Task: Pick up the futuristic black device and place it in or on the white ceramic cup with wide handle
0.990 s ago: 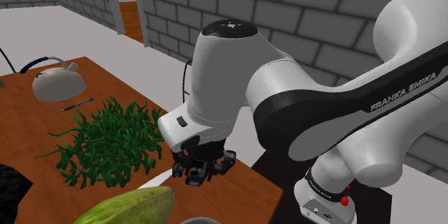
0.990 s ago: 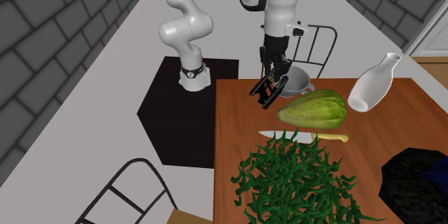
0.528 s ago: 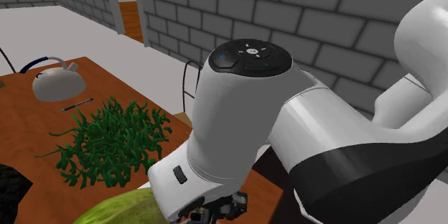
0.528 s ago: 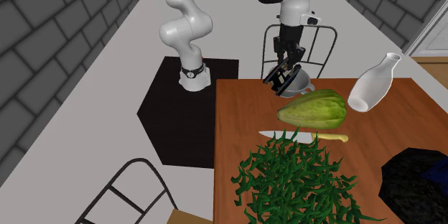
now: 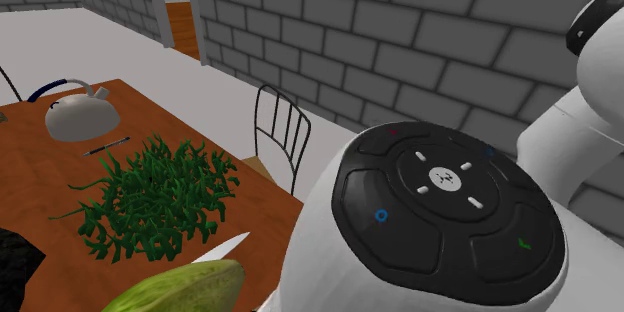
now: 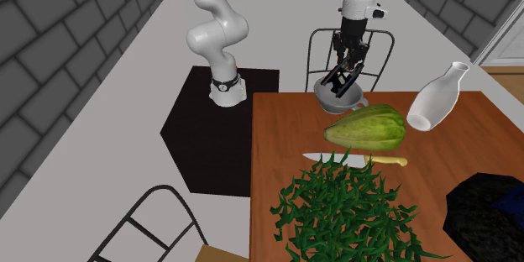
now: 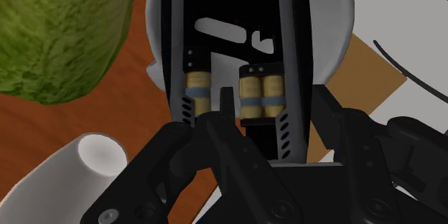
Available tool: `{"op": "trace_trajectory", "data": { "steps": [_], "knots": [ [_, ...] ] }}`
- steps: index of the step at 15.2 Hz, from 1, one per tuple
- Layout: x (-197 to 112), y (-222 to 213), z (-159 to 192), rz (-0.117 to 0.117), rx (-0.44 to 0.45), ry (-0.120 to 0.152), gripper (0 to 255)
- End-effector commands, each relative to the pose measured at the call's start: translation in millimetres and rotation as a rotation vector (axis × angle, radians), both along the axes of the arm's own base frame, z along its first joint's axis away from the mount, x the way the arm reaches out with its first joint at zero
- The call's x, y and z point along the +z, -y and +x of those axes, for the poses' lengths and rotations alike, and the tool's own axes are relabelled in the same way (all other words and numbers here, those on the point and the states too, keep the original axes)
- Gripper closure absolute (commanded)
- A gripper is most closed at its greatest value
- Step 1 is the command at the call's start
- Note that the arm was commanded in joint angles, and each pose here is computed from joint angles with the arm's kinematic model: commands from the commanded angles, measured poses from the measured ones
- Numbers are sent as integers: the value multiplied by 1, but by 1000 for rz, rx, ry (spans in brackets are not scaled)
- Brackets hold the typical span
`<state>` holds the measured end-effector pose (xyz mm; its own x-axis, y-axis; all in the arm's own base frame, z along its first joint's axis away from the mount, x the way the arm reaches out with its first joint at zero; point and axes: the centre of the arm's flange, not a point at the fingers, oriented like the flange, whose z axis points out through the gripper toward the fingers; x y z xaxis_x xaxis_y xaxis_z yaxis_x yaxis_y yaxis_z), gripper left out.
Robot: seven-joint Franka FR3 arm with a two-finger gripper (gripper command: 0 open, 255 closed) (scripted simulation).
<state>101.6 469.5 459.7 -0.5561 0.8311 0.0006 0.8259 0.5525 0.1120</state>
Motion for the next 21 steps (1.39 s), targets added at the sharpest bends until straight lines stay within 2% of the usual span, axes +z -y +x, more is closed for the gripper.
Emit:
{"op": "trace_trajectory", "data": {
  "steps": [1,14,21],
  "knots": [
    [-10,-3,-2,0,-1,0,255],
    [-79,-3,-2,0,-1,0,255],
    [-79,-3,-2,0,-1,0,255]
  ]
}}
